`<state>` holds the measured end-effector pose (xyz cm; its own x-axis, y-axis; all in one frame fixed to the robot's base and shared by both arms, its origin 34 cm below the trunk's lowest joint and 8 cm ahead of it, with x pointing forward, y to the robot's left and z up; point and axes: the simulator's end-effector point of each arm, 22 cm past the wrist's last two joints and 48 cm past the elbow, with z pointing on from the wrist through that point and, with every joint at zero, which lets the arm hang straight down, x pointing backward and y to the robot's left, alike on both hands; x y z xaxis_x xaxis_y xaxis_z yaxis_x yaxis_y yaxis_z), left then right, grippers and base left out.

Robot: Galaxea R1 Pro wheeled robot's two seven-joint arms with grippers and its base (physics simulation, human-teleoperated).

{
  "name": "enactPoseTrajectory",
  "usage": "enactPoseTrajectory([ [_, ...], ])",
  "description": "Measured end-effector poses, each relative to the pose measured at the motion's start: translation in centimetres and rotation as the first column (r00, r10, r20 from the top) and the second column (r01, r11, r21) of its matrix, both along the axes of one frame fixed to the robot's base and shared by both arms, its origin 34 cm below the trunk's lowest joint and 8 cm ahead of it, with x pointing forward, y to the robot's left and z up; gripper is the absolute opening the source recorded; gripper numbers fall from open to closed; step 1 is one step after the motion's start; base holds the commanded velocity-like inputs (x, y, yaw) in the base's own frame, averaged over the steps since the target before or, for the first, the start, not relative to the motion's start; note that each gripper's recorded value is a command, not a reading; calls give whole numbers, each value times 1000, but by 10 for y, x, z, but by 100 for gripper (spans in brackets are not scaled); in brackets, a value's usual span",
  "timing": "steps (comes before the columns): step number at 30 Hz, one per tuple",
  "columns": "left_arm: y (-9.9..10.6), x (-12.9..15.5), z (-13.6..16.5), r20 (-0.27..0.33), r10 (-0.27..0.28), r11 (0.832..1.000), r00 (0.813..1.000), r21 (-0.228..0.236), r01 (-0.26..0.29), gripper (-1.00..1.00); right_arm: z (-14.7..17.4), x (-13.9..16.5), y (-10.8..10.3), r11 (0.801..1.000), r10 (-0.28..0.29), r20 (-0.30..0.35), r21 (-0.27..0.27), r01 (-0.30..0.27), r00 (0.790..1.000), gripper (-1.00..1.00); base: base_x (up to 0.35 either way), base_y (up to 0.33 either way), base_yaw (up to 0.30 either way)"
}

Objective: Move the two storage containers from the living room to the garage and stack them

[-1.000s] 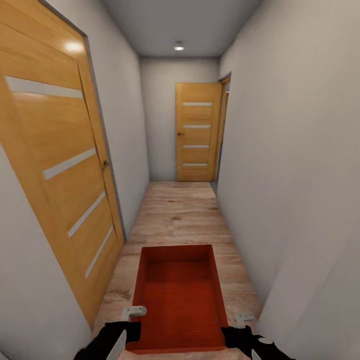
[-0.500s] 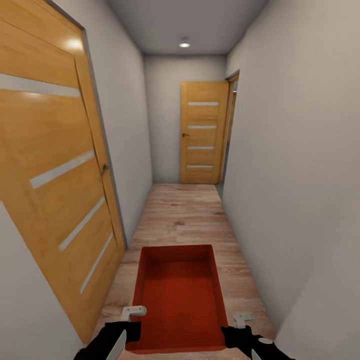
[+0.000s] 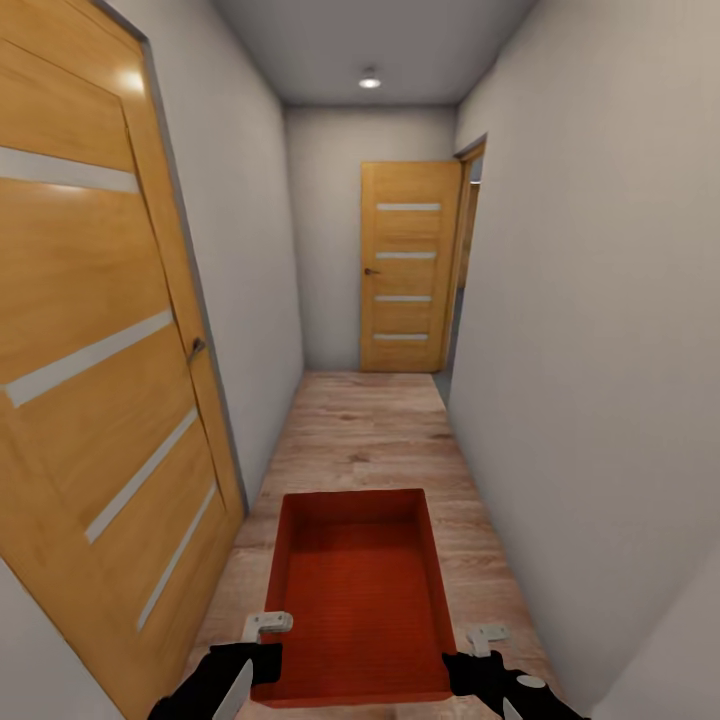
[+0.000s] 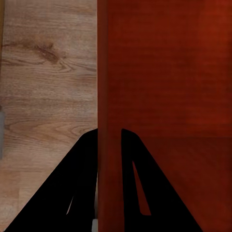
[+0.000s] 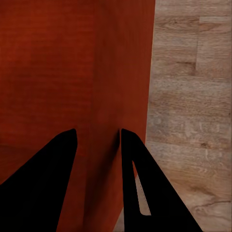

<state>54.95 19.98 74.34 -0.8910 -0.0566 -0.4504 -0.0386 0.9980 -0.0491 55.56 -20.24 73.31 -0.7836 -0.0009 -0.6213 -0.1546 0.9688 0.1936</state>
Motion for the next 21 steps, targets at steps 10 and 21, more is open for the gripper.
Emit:
enactPoseTrajectory([
  [10,0,0,0,0,1,1000,1000,0,-1,-100,0,0,0,1000,1,1,0,-1,1000,-100,322,0,0],
  [21,-1,0,0,-1,2,1000,1000,0,-2,-100,0,0,-1,1000,2,0,-1,-2,1000,-100,322,0,0],
])
